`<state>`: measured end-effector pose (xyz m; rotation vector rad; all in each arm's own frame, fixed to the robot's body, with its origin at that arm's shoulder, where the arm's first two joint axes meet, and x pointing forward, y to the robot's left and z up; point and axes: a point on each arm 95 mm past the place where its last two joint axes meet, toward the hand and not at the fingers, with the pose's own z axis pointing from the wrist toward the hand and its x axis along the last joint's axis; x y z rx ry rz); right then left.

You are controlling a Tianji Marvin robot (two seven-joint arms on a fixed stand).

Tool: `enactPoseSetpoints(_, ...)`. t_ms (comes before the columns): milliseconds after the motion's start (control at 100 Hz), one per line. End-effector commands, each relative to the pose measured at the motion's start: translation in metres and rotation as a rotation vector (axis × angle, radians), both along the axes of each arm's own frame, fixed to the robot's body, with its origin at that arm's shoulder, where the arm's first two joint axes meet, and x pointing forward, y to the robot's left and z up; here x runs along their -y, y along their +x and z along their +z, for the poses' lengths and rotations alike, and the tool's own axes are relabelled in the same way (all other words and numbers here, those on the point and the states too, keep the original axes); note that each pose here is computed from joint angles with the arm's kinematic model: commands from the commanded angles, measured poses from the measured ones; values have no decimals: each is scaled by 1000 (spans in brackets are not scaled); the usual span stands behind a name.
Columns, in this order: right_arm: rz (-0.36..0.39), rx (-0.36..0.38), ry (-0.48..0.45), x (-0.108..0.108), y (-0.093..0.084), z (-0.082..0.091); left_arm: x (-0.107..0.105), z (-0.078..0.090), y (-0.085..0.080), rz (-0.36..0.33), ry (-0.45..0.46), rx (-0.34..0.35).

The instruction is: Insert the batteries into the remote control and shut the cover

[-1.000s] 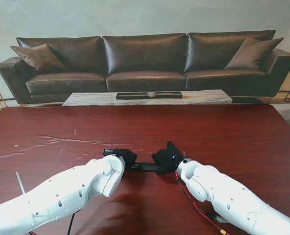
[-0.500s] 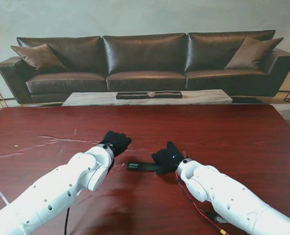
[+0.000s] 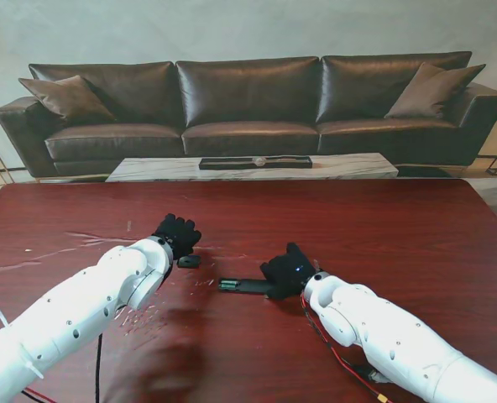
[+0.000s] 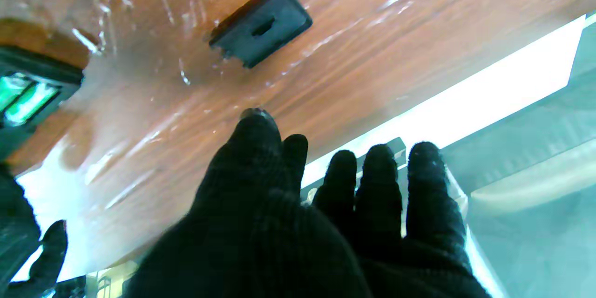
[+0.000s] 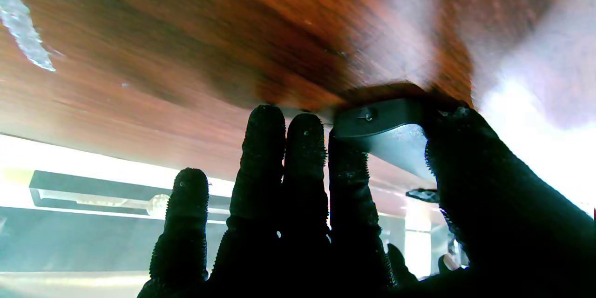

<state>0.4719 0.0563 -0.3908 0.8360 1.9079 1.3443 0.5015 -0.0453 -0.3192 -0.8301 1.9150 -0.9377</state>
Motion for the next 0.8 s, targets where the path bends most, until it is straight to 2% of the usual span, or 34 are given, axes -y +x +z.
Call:
enactPoseSetpoints(0,-7,-39,-34,10,-10,-17,-7,2,6,20,7,-2)
enactPoseSetpoints(240,-11,-36,-33,11,-9,-17,-8,-7,15,51,-6,-62)
enactPoseSetpoints(570,-13,-34,-33,12,-9,-17,-4,-18,19,93,12,-155)
enactPoseSetpoints(790,-13,-34,-34,12,-9,-18,-5,-25,21,115,23,-192)
